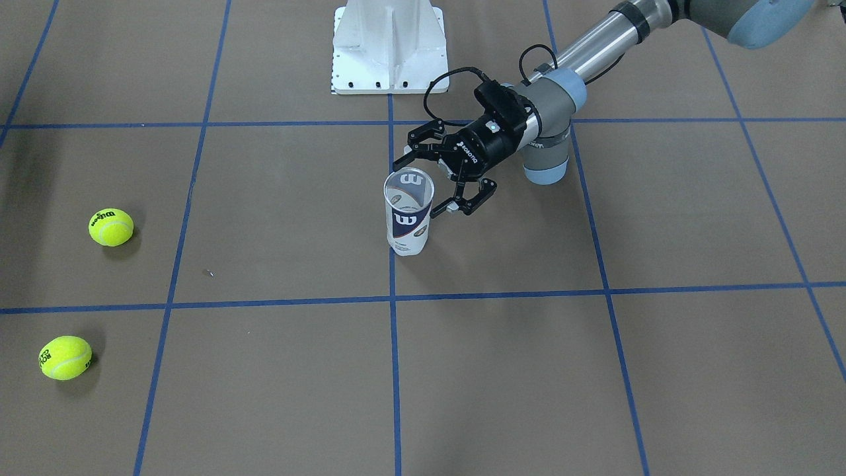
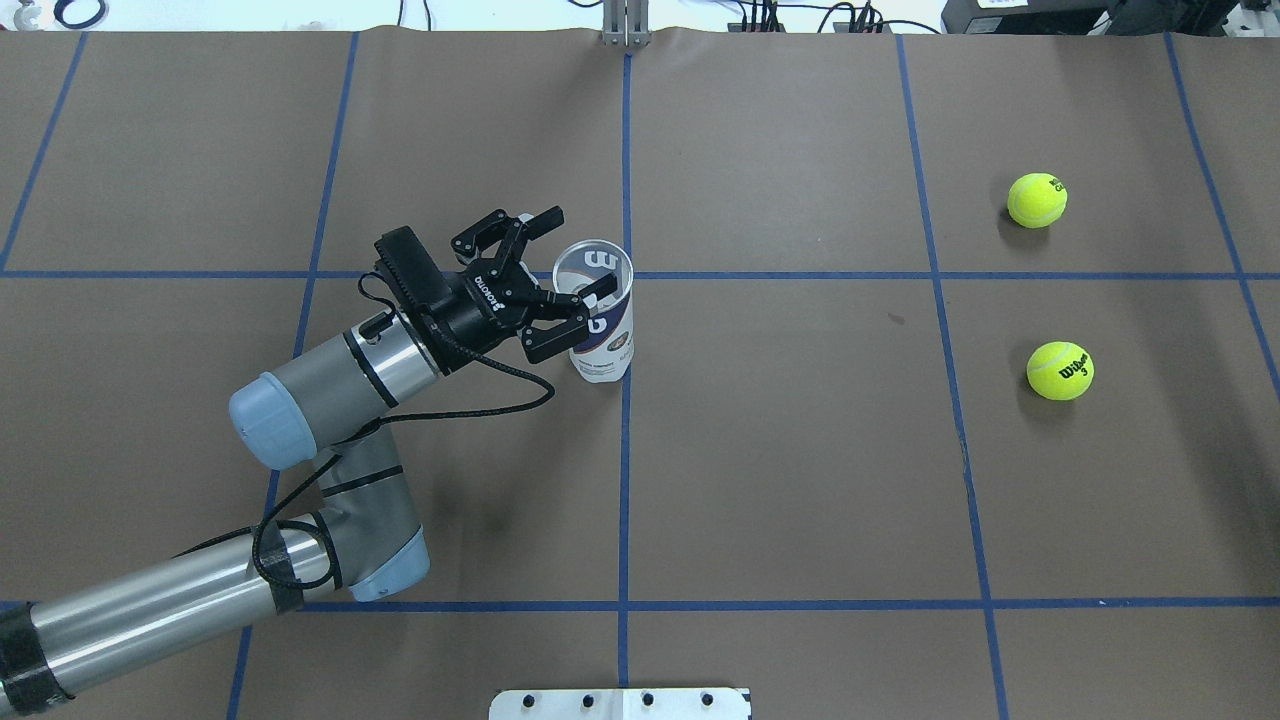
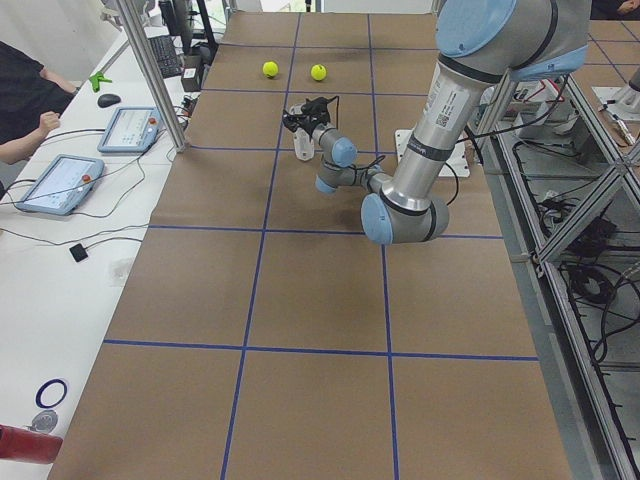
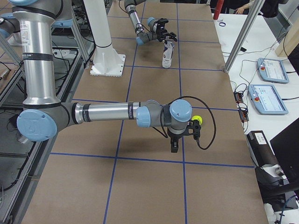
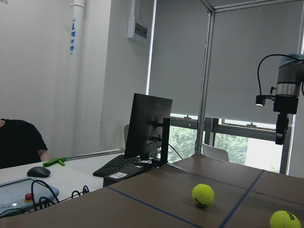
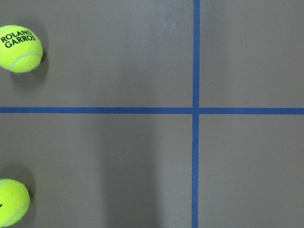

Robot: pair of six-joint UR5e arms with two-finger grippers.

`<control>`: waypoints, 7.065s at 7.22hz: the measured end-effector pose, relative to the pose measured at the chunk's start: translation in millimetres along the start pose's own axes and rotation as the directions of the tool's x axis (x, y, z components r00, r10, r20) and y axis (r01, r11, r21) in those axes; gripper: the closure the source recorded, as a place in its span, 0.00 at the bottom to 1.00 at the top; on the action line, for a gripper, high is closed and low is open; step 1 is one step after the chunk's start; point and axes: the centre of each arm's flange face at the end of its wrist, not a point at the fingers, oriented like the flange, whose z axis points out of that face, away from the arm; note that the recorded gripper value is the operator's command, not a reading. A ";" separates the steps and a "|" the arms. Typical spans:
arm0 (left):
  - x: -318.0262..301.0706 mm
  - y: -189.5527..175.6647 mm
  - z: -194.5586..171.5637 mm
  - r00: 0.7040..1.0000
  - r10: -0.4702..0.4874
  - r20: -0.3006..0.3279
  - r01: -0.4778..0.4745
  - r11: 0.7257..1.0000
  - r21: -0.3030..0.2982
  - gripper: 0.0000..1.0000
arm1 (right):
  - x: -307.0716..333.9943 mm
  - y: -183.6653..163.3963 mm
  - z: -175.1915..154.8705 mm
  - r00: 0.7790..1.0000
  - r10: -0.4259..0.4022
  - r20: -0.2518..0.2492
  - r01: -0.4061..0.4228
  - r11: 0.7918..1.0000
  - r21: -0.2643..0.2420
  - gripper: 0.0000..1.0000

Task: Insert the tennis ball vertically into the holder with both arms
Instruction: 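Lower the upright can onto the table and open the left gripper, then draw the left gripper back from the can while the right arm reaches in, then lower the right gripper onto the nearer yellow tennis ball and grasp it, then grasp the standing can with the left gripper while the right gripper lifts the ball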

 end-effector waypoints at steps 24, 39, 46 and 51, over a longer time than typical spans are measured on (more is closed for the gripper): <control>-36.5 9.6 -122.9 0.998 0.006 -0.066 -0.050 0.735 -0.677 0.01 | -224.9 26.8 133.3 0.990 -0.143 -0.012 0.143 0.988 0.053 0.01; -35.1 7.9 -120.7 0.998 0.006 -0.070 -0.052 0.737 -0.674 0.01 | -253.3 43.3 160.2 0.982 -0.188 0.013 0.188 0.982 -0.013 1.00; -15.3 31.4 -55.7 0.995 0.000 -0.096 -0.064 0.745 -0.664 0.01 | -263.0 5.5 49.9 0.975 -0.187 0.116 0.168 0.973 0.159 1.00; -3.3 35.9 -22.4 0.997 0.034 -0.071 -0.071 0.777 -0.626 0.01 | -276.9 -3.5 38.5 0.969 -0.207 0.138 0.181 0.968 0.176 1.00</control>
